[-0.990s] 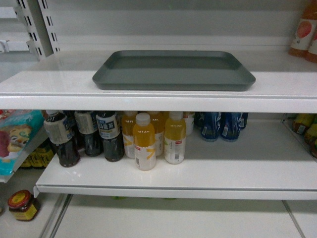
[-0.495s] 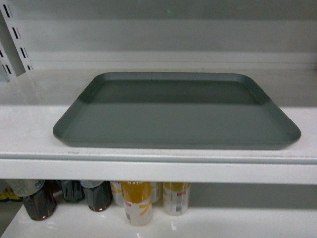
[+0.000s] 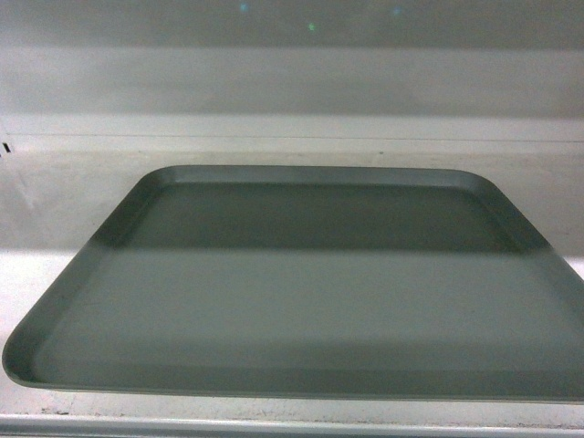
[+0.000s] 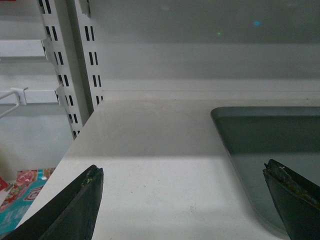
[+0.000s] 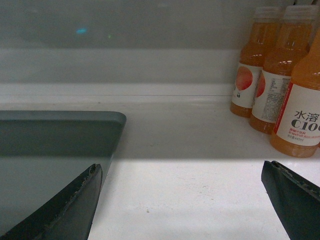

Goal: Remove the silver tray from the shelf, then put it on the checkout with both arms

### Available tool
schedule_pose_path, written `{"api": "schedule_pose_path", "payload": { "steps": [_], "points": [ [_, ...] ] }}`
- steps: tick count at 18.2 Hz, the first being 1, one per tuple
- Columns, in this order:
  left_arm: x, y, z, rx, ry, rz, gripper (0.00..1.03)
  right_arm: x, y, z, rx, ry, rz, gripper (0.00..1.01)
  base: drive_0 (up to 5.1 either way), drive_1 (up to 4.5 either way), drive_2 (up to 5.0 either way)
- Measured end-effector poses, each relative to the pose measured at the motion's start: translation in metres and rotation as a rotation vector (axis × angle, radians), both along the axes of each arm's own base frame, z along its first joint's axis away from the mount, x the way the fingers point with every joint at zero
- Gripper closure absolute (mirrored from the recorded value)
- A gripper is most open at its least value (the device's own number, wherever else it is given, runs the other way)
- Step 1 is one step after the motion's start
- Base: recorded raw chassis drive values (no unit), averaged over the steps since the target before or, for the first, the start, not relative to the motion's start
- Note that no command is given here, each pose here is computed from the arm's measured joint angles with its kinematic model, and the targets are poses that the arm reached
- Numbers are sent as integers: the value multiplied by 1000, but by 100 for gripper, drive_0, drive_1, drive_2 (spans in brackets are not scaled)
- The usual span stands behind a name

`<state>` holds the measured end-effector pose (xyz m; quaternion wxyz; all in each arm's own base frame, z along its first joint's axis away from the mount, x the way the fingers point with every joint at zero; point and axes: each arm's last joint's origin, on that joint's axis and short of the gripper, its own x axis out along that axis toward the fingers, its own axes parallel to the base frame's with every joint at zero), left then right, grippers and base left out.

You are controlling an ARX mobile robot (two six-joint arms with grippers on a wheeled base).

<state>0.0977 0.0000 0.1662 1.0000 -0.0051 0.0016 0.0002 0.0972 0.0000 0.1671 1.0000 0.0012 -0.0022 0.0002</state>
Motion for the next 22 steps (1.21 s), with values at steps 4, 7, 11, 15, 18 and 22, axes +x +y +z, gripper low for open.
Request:
{"api": "schedule_pose_path", "payload": {
  "steps": [4, 7, 11, 15, 18, 22],
  "points": [
    [0, 0, 0, 0, 0, 0, 5, 0, 0, 0, 0, 0, 0, 3, 7, 437, -423],
    [0, 0, 0, 0, 0, 0, 5, 0, 0, 0, 0, 0, 0, 3, 7, 437, -423],
    [12, -5, 13, 45, 282, 118, 5, 12, 1, 1, 62, 174, 11, 3, 7, 437, -423],
    [56, -7, 36, 19, 192, 68, 5, 42, 2, 22, 44, 106, 64, 3, 7, 437, -423],
    [98, -18, 37, 8, 198, -16, 5, 70, 10, 26, 6, 126, 130, 3, 2, 146, -141],
    [156, -40, 20, 16, 307, -104, 5, 120, 23, 23, 12, 247, 173, 3, 0, 0, 0]
  ]
}}
